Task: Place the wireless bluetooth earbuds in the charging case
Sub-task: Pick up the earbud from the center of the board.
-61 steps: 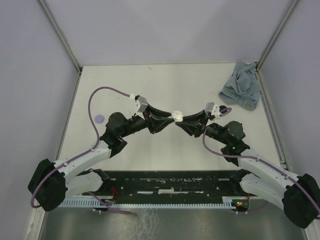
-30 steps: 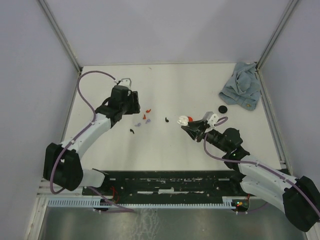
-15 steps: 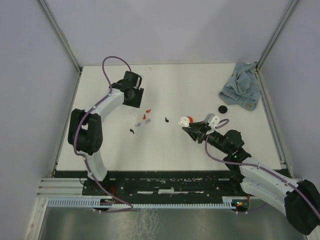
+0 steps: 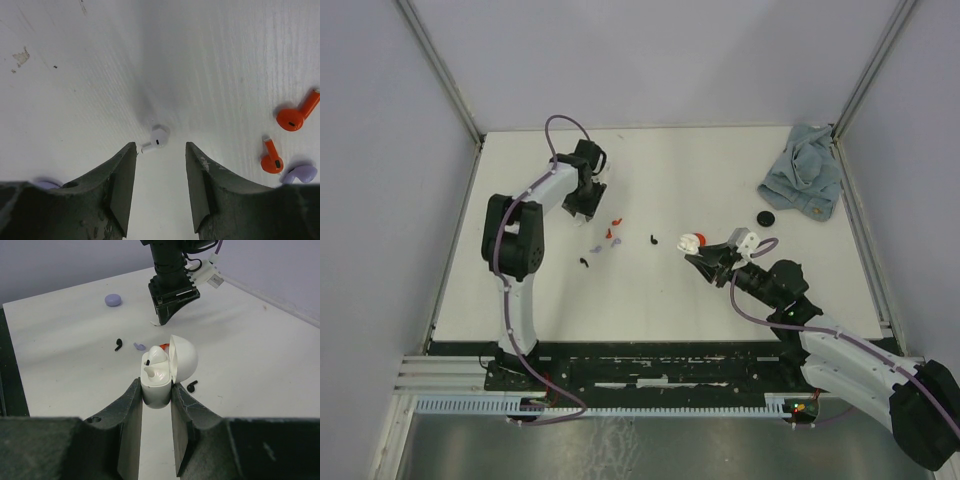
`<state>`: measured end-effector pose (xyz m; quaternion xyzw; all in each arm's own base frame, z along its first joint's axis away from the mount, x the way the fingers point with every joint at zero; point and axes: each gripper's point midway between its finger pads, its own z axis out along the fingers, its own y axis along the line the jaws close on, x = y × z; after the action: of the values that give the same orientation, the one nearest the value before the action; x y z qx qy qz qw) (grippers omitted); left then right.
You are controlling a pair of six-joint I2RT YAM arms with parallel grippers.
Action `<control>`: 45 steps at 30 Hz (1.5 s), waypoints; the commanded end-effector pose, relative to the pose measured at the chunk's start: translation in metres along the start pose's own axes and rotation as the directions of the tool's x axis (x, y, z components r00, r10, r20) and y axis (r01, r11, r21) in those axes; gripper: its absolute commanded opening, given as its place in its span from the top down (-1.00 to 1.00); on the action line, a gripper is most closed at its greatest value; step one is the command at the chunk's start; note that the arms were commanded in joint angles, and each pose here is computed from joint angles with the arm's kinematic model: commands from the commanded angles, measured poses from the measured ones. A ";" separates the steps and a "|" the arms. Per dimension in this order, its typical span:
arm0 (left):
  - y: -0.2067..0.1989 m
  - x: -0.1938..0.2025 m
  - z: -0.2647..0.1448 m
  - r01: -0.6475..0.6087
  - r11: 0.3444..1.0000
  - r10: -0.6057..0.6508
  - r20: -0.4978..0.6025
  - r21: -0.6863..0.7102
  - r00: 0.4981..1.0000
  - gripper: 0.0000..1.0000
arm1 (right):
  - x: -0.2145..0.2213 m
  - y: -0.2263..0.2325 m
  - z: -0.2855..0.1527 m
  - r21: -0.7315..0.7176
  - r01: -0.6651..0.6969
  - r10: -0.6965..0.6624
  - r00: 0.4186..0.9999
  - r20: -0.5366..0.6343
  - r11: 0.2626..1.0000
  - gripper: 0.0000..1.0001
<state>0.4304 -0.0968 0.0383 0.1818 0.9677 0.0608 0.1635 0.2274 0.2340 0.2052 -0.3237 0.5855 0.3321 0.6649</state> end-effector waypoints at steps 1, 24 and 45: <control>0.007 -0.013 -0.005 -0.042 0.999 0.041 0.015 0.033 0.999 0.00 | -0.006 -0.002 0.000 0.009 0.022 -0.022 1.000 0.021 1.000 0.96; 0.011 0.002 0.016 0.043 0.995 -0.038 -0.056 0.086 0.998 0.42 | -0.003 -0.003 0.000 0.009 0.023 -0.023 1.000 0.002 1.000 0.95; -0.017 -0.028 -0.059 0.288 0.872 -0.387 0.197 0.396 0.901 0.77 | -0.010 0.001 0.005 -0.013 0.002 -0.001 1.000 0.016 1.000 0.95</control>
<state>0.4118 -0.0895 0.0385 0.0716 0.9815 -0.0702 0.1634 0.2270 0.2339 0.1907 -0.3317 0.6039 0.3271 0.6468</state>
